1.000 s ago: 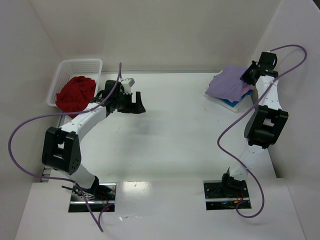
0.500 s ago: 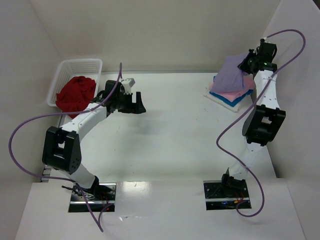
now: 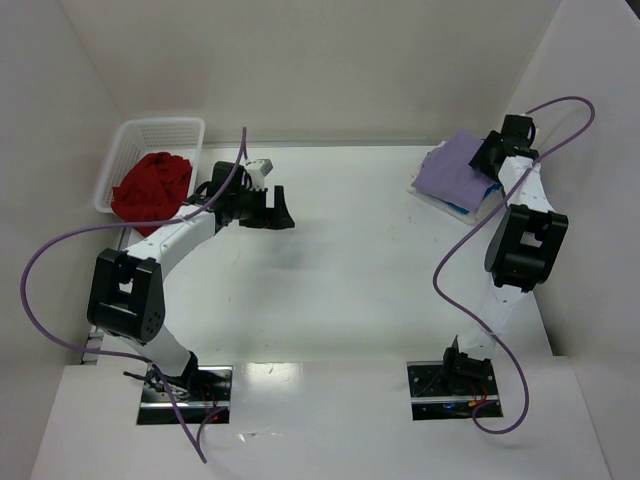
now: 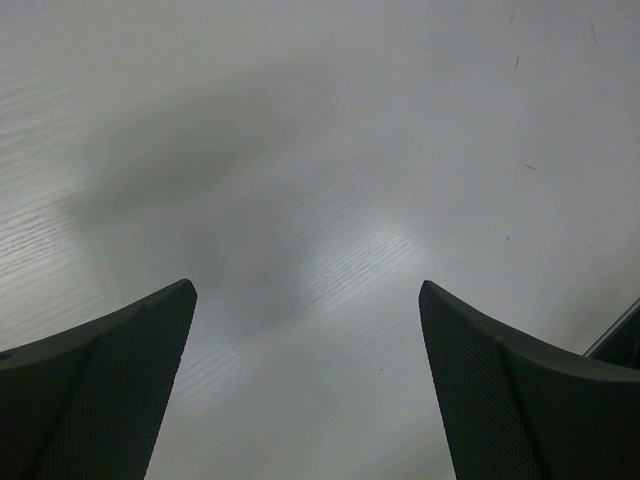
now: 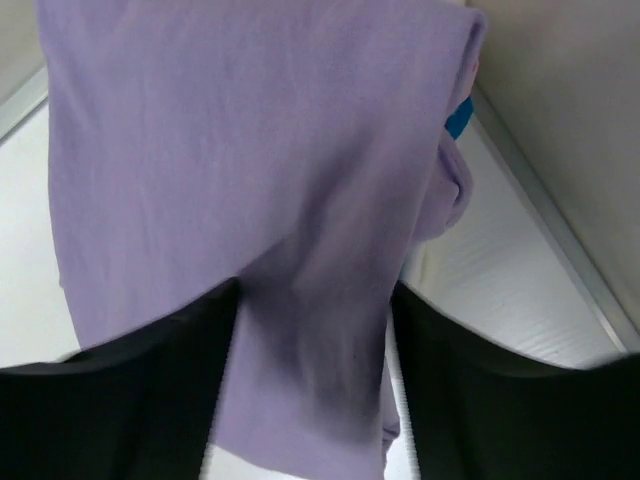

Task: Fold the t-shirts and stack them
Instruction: Put the neatly folded tshirt into the corner of the board with the right arm

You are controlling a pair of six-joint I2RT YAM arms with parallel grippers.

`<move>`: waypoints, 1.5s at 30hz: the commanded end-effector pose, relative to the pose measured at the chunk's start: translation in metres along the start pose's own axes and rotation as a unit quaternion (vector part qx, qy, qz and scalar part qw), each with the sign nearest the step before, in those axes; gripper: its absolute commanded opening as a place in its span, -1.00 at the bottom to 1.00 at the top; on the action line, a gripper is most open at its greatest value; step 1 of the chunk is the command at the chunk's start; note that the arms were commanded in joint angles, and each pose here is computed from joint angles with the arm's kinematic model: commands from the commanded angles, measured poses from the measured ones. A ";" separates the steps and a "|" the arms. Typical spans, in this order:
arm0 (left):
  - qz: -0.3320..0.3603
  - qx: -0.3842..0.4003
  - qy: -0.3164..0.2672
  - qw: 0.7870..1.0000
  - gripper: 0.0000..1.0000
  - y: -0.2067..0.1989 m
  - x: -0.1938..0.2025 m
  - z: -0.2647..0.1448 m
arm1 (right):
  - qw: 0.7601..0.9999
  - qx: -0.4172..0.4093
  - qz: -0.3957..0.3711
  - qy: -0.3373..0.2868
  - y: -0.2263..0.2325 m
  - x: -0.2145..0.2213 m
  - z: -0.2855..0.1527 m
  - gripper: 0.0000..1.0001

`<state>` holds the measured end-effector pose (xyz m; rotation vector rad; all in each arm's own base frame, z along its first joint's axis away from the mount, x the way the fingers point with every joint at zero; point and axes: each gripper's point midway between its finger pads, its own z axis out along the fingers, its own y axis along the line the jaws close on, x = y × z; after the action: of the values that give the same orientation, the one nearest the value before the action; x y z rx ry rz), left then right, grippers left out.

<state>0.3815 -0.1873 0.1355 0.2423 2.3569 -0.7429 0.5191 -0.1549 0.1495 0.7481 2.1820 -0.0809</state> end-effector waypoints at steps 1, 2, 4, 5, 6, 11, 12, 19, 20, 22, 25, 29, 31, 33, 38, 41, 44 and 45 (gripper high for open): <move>0.017 0.043 -0.021 0.999 1.00 -0.016 -0.018 -0.004 | 0.998 0.010 0.004 -0.057 -0.002 -0.028 -0.015 0.44; 0.024 0.053 -0.021 0.998 1.00 -0.025 -0.020 -0.003 | 0.998 0.008 0.010 -0.064 -0.001 -0.032 -0.024 0.55; 0.038 0.069 -0.035 0.996 1.00 -0.038 -0.034 -0.004 | 0.997 0.006 0.012 -0.082 0.000 -0.042 -0.032 0.80; 0.047 0.083 -0.038 0.995 1.00 -0.048 -0.038 -0.002 | 0.996 0.004 0.018 -0.087 0.001 -0.046 -0.037 0.85; 0.052 0.096 -0.046 0.993 0.97 -0.058 -0.045 -0.004 | 0.996 0.004 0.018 -0.087 0.001 -0.046 -0.038 0.89; 0.077 0.140 -0.097 0.982 0.94 -0.096 -0.092 0.006 | 0.996 0.005 0.034 -0.082 0.001 -0.038 -0.029 0.96; 0.084 0.146 -0.104 0.980 0.94 -0.102 -0.099 0.009 | 0.996 0.006 0.034 -0.078 0.000 -0.034 -0.023 0.96; 0.107 0.160 -0.099 0.976 0.91 -0.122 -0.104 0.061 | 0.996 0.023 0.047 -0.076 -0.020 -0.024 0.001 0.44; 0.113 0.167 -0.101 0.974 0.91 -0.129 -0.104 0.066 | 0.996 0.023 0.047 -0.078 -0.020 -0.023 0.005 0.41; 0.125 0.174 -0.106 0.971 0.91 -0.133 -0.103 0.081 | 0.995 0.029 0.051 -0.086 -0.025 -0.028 0.005 0.18; 0.131 0.191 -0.103 0.967 0.89 -0.137 -0.099 0.096 | 0.992 0.046 0.055 -0.108 -0.031 -0.037 0.005 -0.06; 0.181 0.189 -0.105 0.960 0.89 -0.147 -0.096 0.105 | 0.984 0.083 0.048 -0.152 -0.044 -0.058 -0.005 -0.48; 0.185 0.190 -0.099 0.959 0.89 -0.151 -0.094 0.107 | 0.983 0.082 0.045 -0.157 -0.044 -0.061 -0.005 -0.48; 0.184 0.189 -0.095 0.960 0.89 -0.150 -0.092 0.108 | 0.986 0.076 0.037 -0.146 -0.042 -0.055 0.005 -0.54; 0.184 0.186 -0.087 0.961 0.89 -0.149 -0.090 0.107 | 0.992 0.092 0.017 -0.091 -0.048 -0.028 0.033 -0.28; 0.187 0.185 -0.083 0.961 0.89 -0.148 -0.088 0.107 | 0.992 0.106 0.019 -0.068 -0.055 -0.008 0.044 -0.28; 0.189 0.186 -0.087 0.960 0.89 -0.150 -0.091 0.103 | 0.989 0.129 0.023 -0.065 -0.063 -0.005 0.042 -0.31; 0.189 0.186 -0.087 0.960 0.91 -0.150 -0.091 0.103 | 0.988 0.136 0.023 -0.065 -0.065 -0.007 0.036 -0.31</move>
<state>0.4491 -0.3647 0.1659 0.6888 2.0123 -0.9783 0.5218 -0.2103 0.1076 0.8679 2.0715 -0.3245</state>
